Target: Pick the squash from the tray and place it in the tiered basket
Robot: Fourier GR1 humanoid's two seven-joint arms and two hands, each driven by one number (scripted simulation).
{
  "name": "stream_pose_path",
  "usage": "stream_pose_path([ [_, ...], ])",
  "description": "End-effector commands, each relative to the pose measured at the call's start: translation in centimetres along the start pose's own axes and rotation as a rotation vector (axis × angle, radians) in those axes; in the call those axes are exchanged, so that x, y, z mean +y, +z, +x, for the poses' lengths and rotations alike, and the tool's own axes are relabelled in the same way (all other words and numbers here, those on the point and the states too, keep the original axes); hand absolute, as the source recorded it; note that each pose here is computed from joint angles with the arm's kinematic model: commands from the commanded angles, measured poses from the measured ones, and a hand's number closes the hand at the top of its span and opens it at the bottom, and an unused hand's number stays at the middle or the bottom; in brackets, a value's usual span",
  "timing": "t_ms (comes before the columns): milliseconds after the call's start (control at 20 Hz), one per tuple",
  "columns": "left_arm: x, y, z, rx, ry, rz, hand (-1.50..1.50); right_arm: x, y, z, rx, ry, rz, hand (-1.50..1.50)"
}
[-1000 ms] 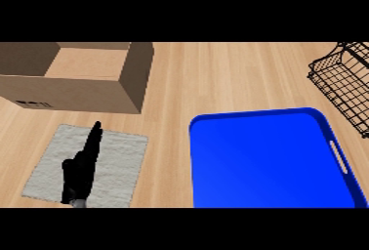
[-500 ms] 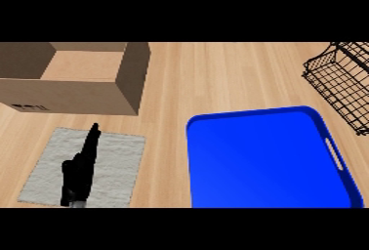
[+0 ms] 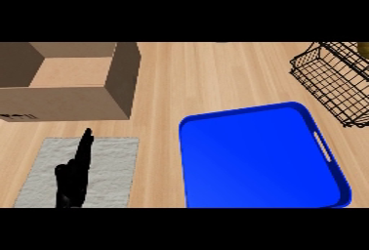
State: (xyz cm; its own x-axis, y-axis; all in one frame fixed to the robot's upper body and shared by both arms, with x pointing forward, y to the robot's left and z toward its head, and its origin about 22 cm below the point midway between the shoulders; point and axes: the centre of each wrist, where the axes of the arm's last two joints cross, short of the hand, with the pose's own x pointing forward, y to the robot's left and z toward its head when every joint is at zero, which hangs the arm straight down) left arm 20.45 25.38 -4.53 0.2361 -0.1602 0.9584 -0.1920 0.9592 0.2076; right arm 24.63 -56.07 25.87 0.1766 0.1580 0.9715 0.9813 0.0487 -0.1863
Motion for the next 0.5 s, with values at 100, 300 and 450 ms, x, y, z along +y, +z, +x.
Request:
stream_pose_path([
  [100, 1.7, 0.8, -2.1, 0.069, 0.002, 0.043, 0.00, -9.5, -1.7, -1.9, -0.011, 0.016, 0.006, -1.50],
  [300, 1.6, 2.0, -2.8, 0.083, 0.009, 0.037, 0.00, -15.7, -1.5, -2.2, -0.017, 0.035, 0.034, -1.50],
  [450, 2.0, 1.7, -2.5, 0.087, 0.022, 0.033, 0.00, -20.2, -0.7, -3.5, -0.025, 0.010, 0.069, -1.50],
])
